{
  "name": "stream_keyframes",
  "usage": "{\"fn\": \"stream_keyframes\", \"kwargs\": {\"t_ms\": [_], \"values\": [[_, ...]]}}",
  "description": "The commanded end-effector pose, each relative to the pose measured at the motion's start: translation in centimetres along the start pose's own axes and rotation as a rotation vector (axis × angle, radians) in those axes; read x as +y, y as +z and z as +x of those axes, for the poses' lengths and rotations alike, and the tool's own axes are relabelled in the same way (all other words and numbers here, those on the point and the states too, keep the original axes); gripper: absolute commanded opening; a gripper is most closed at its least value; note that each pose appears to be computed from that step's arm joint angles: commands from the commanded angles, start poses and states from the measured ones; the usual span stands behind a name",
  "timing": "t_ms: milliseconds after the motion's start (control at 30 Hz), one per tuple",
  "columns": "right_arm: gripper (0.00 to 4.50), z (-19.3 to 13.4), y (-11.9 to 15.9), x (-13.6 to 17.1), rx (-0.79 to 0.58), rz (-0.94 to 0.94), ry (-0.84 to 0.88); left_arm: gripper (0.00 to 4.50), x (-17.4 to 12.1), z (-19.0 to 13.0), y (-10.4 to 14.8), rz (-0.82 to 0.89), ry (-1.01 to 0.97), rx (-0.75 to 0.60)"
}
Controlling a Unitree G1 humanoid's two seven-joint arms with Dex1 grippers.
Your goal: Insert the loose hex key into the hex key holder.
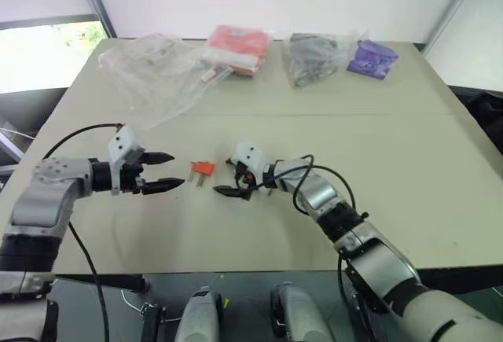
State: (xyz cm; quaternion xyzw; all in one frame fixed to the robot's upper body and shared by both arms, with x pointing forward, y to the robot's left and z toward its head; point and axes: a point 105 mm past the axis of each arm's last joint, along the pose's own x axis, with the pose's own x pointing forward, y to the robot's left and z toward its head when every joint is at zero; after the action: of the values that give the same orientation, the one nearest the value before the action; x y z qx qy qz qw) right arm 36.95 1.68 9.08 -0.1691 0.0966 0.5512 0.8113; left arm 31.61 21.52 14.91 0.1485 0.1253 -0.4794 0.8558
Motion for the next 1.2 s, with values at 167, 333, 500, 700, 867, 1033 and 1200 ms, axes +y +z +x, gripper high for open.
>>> {"fn": "stream_keyframes", "kwargs": {"t_ms": [167,333,500,700,867,1033,1200], "values": [[4.5,1.2,0.8,-1.0,-0.023,-0.034,0.019,3.73,0.2,-0.7,1.4,0.018,0.063,-0.056],[4.5,2.1,1.1,-0.6,-0.029,-0.051,0.034,3.73,0.0,-0.6,1.3,0.019,0.077,-0.059],[4.5,3.1,1.5,0.2,-0.039,-0.062,0.055,3.73,0.0,-0.5,1.0,0.016,0.091,-0.056],[4.24,3.9,1.6,1.3,-0.045,-0.082,0.088,3.76,0.2,-0.2,0.7,0.013,0.105,-0.052],[2.11,3.9,1.2,1.3,-0.038,-0.09,0.075,3.77,0.2,-0.1,0.6,0.013,0.114,-0.052],[1.02,3.7,1.0,1.0,-0.034,-0.11,0.065,3.77,0.3,0.0,0.4,0.014,0.122,-0.048],[1.02,2.6,2.5,-0.6,-0.076,-0.21,0.005,3.77,0.7,-0.2,0.2,0.014,0.13,-0.044]]}}
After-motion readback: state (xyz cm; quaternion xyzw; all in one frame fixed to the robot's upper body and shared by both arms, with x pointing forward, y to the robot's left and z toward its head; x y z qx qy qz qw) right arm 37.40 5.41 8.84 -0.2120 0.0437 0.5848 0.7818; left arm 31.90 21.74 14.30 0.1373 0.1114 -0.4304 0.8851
